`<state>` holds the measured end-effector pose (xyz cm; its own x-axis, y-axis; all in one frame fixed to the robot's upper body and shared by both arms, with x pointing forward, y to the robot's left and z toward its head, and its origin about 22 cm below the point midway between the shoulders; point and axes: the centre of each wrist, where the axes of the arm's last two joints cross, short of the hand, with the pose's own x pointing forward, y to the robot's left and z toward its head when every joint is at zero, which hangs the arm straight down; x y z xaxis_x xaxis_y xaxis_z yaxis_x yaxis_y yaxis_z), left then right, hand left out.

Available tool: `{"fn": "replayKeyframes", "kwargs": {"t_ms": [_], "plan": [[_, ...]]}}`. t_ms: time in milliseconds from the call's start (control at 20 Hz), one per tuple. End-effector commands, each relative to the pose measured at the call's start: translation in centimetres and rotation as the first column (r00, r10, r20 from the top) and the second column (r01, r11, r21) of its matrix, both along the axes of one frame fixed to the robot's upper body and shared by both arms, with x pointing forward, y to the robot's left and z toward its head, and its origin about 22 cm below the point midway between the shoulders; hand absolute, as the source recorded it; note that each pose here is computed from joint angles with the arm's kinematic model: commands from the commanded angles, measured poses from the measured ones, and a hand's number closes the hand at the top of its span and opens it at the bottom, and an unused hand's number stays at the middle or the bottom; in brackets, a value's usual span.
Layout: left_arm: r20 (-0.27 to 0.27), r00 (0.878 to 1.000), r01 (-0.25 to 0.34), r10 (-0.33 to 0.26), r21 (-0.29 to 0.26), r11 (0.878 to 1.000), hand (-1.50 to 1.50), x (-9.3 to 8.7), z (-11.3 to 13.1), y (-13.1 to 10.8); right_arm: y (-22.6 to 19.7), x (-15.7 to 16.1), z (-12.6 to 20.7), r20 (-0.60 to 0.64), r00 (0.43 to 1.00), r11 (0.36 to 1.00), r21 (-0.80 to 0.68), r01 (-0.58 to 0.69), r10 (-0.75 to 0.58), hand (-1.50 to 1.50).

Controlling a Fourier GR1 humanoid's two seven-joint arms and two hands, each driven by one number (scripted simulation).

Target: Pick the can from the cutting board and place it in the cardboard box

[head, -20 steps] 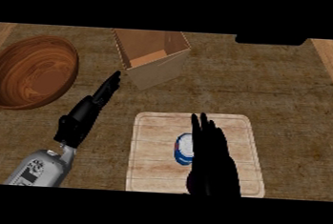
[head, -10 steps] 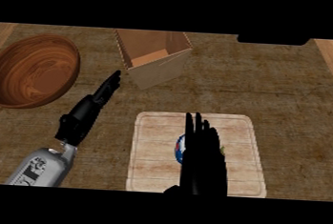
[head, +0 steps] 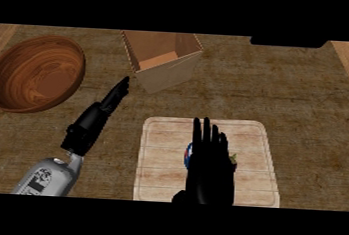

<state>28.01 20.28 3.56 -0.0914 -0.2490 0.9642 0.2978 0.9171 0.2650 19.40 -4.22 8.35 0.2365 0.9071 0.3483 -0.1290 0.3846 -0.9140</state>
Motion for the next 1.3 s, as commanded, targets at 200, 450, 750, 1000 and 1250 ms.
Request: {"fn": "replayKeyframes", "kwargs": {"t_ms": [200, 450, 750, 1000, 1250], "plan": [[0.003, 1.000, -0.005, 0.005, 0.001, 1.000, 0.00, 1.2, 0.7, -0.6, 0.9, 0.5, 0.9, -0.149, 0.979, 0.989, -0.068, 0.128, -0.137, -1.50], [0.011, 1.000, -0.001, 0.001, -0.004, 1.000, 0.00, 0.7, 0.9, 0.3, 0.9, 0.6, -2.0, -0.181, 0.969, 0.985, -0.064, 0.161, -0.170, -1.50], [-0.001, 1.000, 0.013, -0.013, 0.002, 1.000, 0.00, 0.9, 0.8, -0.8, 1.2, 1.1, -3.0, -0.189, 0.968, 0.986, -0.065, 0.154, -0.164, -1.50], [0.008, 1.000, -0.022, 0.022, -0.002, 1.000, 0.00, 0.4, 0.9, 0.1, 0.0, 1.2, -5.6, -0.199, 0.961, 0.979, -0.115, 0.169, -0.190, -1.50], [0.007, 1.000, -0.008, 0.008, -0.013, 1.000, 0.00, 1.1, -0.4, 0.3, 0.2, 1.5, -4.0, -0.207, 0.961, 0.977, -0.147, 0.154, -0.183, -1.50]]}}
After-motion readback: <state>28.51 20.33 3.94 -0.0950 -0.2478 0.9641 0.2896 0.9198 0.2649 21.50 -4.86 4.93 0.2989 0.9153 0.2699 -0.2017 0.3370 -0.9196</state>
